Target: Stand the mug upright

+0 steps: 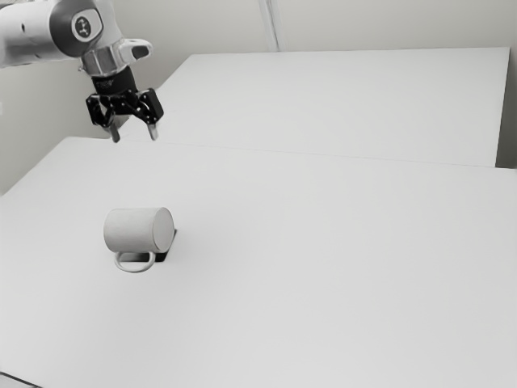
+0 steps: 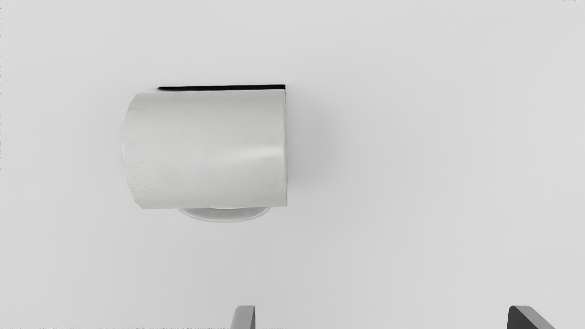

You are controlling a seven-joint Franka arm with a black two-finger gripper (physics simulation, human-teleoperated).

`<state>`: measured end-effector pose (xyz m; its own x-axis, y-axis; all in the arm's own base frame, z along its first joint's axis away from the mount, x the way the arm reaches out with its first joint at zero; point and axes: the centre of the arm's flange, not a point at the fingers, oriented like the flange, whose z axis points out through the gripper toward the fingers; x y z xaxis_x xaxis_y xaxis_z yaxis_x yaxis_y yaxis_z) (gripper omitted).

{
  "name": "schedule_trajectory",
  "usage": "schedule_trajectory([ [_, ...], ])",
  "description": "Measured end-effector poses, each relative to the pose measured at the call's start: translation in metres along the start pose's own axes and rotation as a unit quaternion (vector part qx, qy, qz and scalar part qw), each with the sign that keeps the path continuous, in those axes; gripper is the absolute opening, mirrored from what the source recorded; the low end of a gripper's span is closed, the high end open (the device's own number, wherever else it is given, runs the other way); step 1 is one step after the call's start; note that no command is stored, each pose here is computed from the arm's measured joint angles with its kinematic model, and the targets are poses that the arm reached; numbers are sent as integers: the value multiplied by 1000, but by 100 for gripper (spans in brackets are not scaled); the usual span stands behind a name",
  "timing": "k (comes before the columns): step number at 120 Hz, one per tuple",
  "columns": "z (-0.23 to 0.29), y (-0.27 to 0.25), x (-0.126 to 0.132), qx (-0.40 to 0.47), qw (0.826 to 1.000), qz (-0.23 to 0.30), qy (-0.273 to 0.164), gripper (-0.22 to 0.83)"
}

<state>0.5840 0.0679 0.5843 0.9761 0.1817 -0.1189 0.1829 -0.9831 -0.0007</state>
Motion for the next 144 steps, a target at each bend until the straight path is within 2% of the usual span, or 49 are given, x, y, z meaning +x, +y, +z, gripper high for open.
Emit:
schedule_trajectory([
  [27,22,-63,4,-25,999,-30,-22,62],
  [68,81,-132,1,-63,996,-38,-49,62],
  [113,140,-187,14,-120,992,-27,-28,62],
  [144,188,-217,1,-189,981,-35,-19,62],
])
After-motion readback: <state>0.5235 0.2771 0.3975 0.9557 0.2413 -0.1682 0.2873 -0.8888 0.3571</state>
